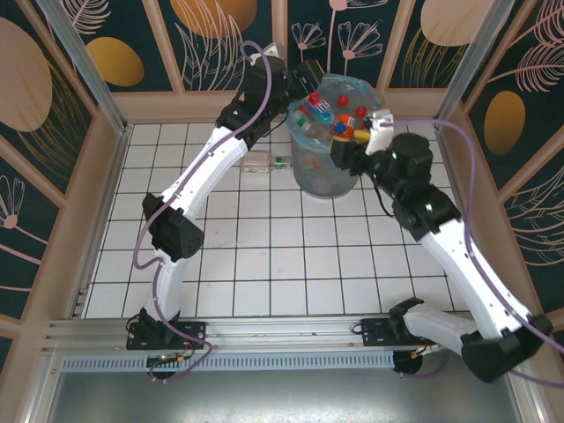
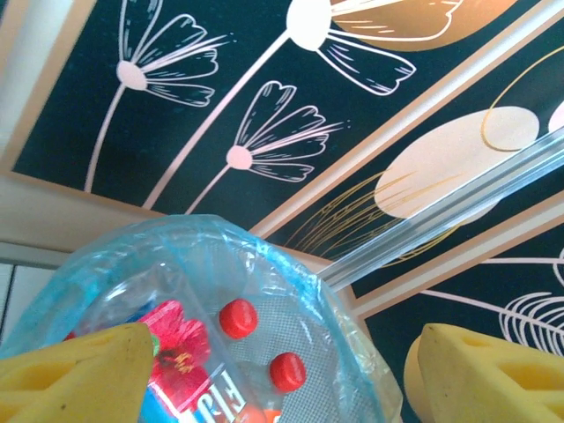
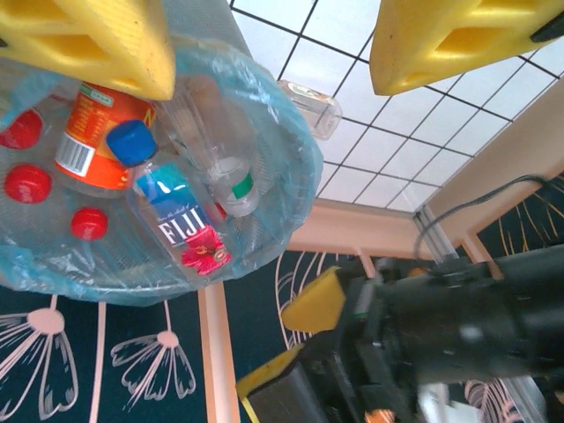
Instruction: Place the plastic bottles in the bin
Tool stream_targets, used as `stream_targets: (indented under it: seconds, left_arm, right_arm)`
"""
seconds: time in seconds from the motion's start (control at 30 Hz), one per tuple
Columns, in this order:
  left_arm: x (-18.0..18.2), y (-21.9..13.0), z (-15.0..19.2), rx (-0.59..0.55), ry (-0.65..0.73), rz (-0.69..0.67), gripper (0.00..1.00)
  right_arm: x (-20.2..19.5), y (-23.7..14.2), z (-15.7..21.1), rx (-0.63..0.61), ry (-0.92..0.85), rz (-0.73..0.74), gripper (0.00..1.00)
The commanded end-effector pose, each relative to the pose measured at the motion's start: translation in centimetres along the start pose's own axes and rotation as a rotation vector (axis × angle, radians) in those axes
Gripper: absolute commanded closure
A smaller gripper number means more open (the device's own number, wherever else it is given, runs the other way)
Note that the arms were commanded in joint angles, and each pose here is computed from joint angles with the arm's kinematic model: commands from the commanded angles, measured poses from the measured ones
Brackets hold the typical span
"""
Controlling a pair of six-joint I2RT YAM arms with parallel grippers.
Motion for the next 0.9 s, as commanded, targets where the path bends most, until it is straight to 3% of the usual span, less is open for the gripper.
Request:
stream_targets:
  seconds: [0.0,0.33,0.53,0.7,0.87]
  left_arm:
    - [-0.6,-4.3,-2.5,-0.015,0.071,-0.032,0.21]
    - [4.1,-13.8,-0.2,0.053,0.212,-0.204,0.21]
    - [6.9,-18.9,1.0,0.028,0.222,-0.275,0.2]
    - [8.2,-21.6,1.4,0.005,0.226,-0.316,0.19]
    - [8.7,-23.1,1.5,-0.009,0.234,-0.33,0.17]
  right_arm:
    - [-0.2,2.7,0.2,0.085,-0.016,0.022,0.45]
    - [-3.5,12.0,-1.0,0.14,-0.02,0.11,0.59]
    - [-5.7,17.3,1.3,0.261,-0.02,0.147,0.64]
    - [-7.2,19.2,4.0,0.389,-0.016,0.205,0.68]
    - [-7.8,18.8,4.2,0.408,-0.026,0.246,0.68]
Point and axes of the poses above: each hand's point on the last joint's axis, 136 mm out from that joint toward the fingers, its own y axis out along the fingers, its own x axis along the line the jaws close on, z = x × y, the point moved 2 cm from there along -y, back along the fingers, and after that the axes turned 13 degrees about y, right-handed, at the moved point
